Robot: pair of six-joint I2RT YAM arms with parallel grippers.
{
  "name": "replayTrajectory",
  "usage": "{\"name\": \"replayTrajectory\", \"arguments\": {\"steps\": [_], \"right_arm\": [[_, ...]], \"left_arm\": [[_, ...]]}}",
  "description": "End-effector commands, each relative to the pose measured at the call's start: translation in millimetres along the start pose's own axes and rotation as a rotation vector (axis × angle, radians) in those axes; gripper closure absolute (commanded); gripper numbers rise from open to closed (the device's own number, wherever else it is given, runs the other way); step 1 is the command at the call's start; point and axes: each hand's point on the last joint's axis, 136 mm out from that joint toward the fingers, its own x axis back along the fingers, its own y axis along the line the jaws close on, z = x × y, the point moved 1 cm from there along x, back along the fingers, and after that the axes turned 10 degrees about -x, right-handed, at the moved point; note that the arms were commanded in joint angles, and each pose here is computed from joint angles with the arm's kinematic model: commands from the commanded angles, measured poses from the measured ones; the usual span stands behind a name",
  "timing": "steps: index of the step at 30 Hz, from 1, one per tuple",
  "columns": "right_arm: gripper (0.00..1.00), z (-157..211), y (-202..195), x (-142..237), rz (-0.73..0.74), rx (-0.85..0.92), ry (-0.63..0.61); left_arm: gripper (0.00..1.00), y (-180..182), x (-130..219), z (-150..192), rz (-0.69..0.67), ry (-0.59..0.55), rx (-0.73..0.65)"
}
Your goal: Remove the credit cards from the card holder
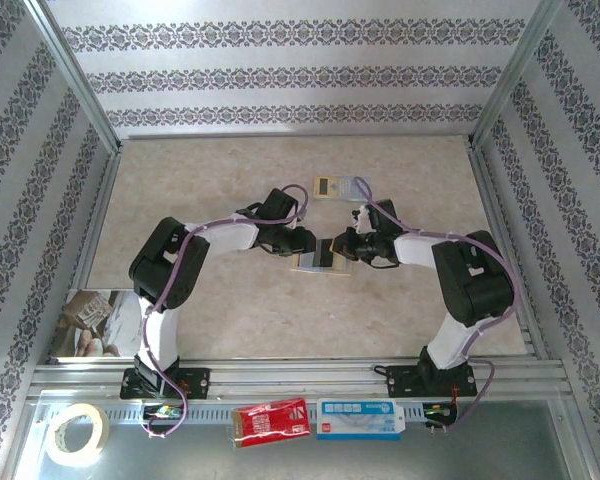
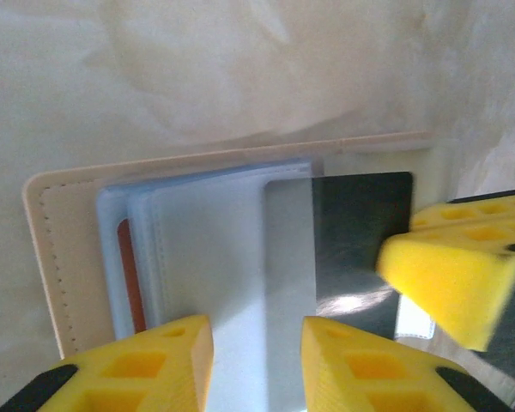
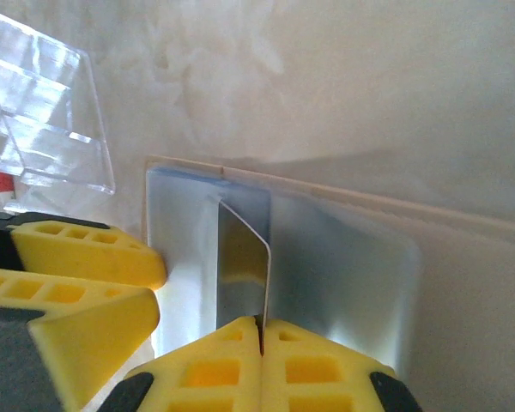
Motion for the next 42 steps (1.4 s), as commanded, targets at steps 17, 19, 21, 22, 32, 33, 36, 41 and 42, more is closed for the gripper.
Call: {"name": "replayTrajectory", "arguments": {"steps": [17,19,21,22,32,33,36,41,42], "right_arm": [[1.00,1,152,104,-0.562,0.188,-0.141],[1.00,1,167,115,-0.625,0.182,-0.141],[1.00,3,182,122,-0.679,0.176,-0.131],[1.00,5,190,124,-0.700,0.180,-0.120],[1.00,12,218,127,-0.765,0.188,-0.084],[1.00,12,218,127,-0.767,0.186,-0.080],[1.00,13,220,127,-0.770,0.182,-0.073],[1.00,13,222,127,-0.775,0.182,-0.064],[1.00,13,221,127,-0.772,0.180,-0.066]], "left_arm": [[0.29,-71,137,-46,0.384,-0.357,0.057],[0.29,-85,149,-48,0.451,-0.373,0.039],[0.29,-96,160,-48,0.496,-0.382,0.020],[0.29,-101,166,-48,0.515,-0.392,0.009],[0.51,-116,202,-45,0.589,-0.504,-0.043],[0.57,-116,205,-44,0.589,-0.515,-0.039],[0.68,-115,211,-41,0.582,-0.534,-0.041],[0.90,-109,216,-37,0.548,-0.568,-0.047],[0.96,-108,216,-37,0.537,-0.571,-0.049]]}}
